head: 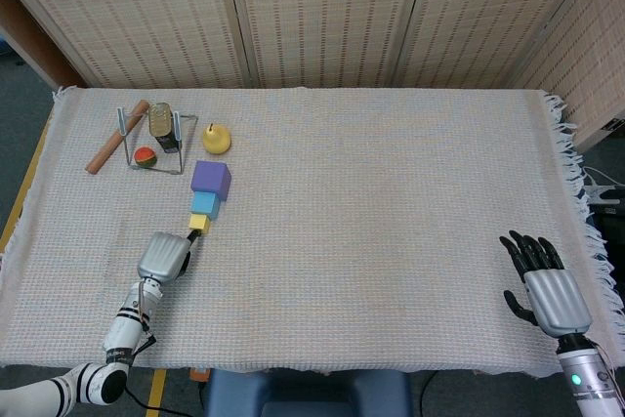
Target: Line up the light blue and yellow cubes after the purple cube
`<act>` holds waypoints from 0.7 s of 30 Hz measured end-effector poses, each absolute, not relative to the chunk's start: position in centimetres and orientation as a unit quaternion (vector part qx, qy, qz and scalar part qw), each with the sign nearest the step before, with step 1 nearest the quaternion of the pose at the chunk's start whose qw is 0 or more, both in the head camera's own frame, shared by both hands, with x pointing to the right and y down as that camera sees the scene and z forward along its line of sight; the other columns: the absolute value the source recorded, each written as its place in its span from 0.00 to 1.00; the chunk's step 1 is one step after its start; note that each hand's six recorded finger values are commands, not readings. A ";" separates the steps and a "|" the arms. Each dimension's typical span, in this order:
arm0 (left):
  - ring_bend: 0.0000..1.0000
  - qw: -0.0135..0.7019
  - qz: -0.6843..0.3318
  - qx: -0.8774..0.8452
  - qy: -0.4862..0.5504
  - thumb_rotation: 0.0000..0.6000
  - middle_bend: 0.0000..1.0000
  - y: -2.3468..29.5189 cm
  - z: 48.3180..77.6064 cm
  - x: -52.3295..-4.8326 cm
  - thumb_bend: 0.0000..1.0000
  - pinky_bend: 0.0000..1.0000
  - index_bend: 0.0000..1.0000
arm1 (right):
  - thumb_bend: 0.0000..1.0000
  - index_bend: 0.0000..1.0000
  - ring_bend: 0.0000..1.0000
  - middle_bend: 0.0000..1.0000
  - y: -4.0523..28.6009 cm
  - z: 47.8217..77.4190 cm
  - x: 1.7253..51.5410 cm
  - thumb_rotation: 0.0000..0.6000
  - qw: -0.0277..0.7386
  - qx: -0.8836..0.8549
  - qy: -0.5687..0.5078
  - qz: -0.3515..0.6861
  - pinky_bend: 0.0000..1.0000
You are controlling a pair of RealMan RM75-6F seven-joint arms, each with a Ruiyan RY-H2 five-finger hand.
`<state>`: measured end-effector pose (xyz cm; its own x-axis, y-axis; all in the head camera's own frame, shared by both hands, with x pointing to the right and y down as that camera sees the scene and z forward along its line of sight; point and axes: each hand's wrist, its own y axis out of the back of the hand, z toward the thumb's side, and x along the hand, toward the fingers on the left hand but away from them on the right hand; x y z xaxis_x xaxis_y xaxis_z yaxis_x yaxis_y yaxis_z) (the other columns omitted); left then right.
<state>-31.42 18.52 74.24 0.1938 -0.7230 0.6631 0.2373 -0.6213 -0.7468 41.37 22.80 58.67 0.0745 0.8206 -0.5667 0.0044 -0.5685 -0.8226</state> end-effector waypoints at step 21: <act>1.00 0.393 -0.616 -0.663 0.165 1.00 1.00 19.3 74.2 -31.5 0.66 1.00 0.14 | 0.13 0.00 0.00 0.00 22.8 58.5 41.4 1.00 0.338 -0.651 -0.318 0.601 0.00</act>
